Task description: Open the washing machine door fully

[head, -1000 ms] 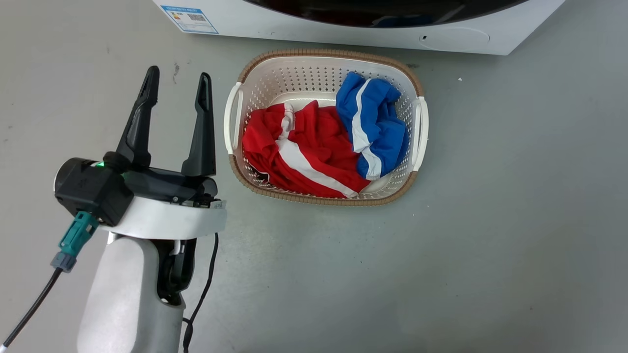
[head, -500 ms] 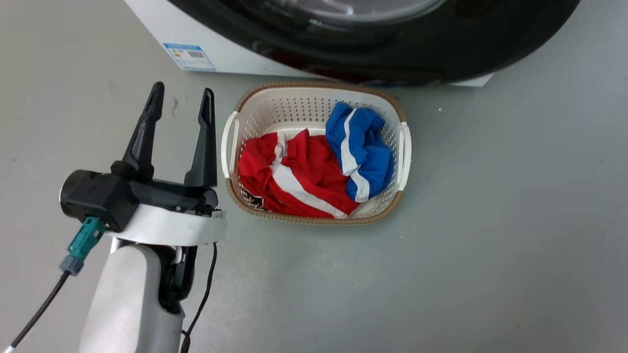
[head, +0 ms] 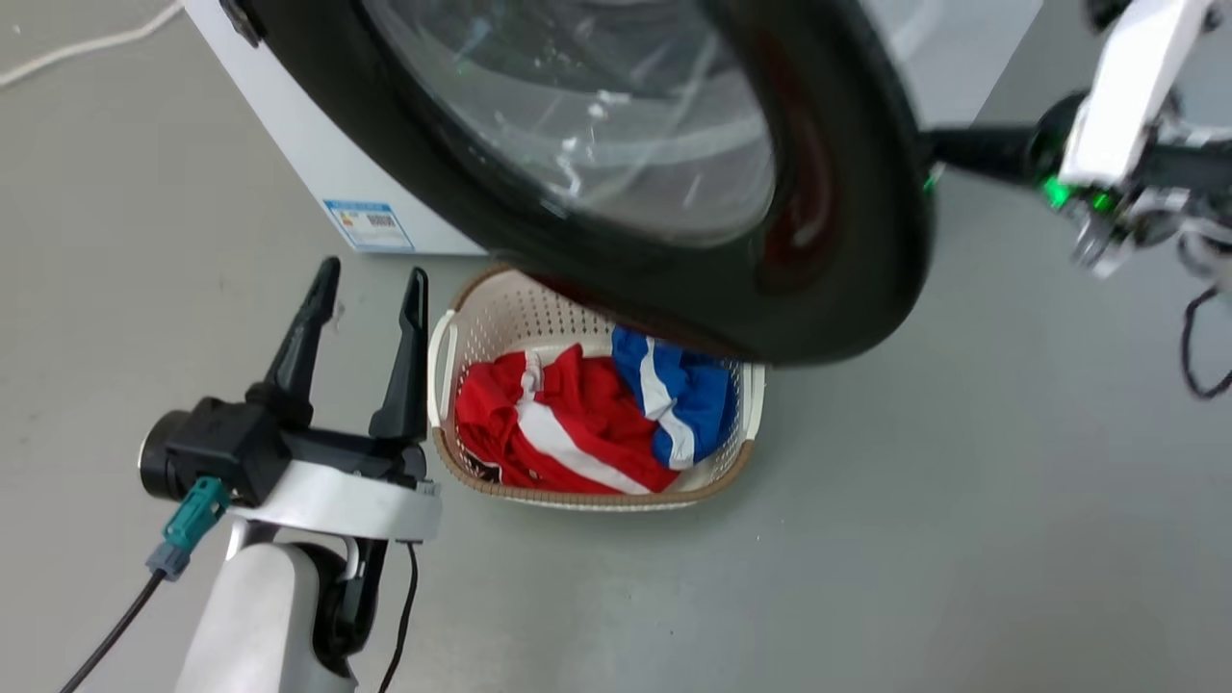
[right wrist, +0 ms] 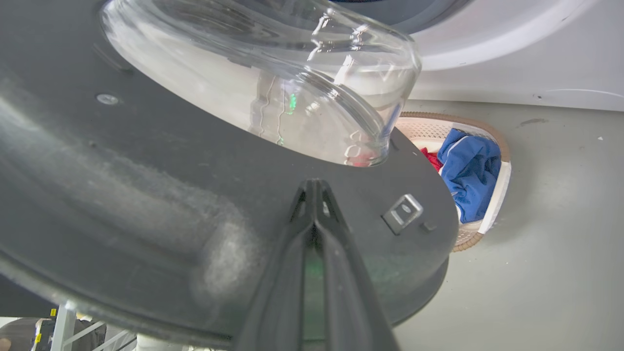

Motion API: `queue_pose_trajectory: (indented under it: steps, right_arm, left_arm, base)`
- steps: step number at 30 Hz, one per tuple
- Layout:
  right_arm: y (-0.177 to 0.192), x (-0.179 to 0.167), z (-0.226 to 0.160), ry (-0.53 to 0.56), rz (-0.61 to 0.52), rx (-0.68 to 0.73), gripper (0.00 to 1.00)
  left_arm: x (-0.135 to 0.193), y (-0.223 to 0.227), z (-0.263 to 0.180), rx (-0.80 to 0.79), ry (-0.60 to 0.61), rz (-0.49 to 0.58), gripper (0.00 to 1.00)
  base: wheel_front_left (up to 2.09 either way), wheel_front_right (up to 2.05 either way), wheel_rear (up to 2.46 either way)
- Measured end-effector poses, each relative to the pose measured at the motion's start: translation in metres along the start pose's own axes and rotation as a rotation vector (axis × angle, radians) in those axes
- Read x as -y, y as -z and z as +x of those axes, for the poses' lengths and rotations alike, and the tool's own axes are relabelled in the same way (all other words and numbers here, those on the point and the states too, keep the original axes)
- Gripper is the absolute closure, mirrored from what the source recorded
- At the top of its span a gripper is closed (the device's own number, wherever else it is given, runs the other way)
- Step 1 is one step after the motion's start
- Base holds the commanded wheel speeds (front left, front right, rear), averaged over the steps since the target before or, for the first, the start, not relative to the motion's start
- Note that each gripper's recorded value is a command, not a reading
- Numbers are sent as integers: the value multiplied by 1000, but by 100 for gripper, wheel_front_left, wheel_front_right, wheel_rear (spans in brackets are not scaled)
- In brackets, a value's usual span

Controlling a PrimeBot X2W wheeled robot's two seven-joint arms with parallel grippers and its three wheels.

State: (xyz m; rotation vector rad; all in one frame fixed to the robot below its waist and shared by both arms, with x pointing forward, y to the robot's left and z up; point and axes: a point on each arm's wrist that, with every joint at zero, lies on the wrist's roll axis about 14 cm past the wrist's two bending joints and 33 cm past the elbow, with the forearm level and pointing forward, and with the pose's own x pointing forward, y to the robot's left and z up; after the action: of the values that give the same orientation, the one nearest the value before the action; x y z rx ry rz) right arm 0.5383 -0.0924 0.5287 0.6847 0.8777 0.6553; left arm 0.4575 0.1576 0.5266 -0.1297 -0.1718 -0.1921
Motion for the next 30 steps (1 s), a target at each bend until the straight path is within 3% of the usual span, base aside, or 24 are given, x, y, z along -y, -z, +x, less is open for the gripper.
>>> queue_pose_trajectory:
  steps: [19,30]
  right_arm:
    - [114,-91,5,-230,-95,-180,100]
    - [137,-118,16,-307,-75,-167,100]
  left_arm:
    - [4,-23,-50,3,-14,0,0]
    - [2,-22,-66,-11,-27,-1,0]
  base:
    - [0,0,0]
    - [0,0,0]
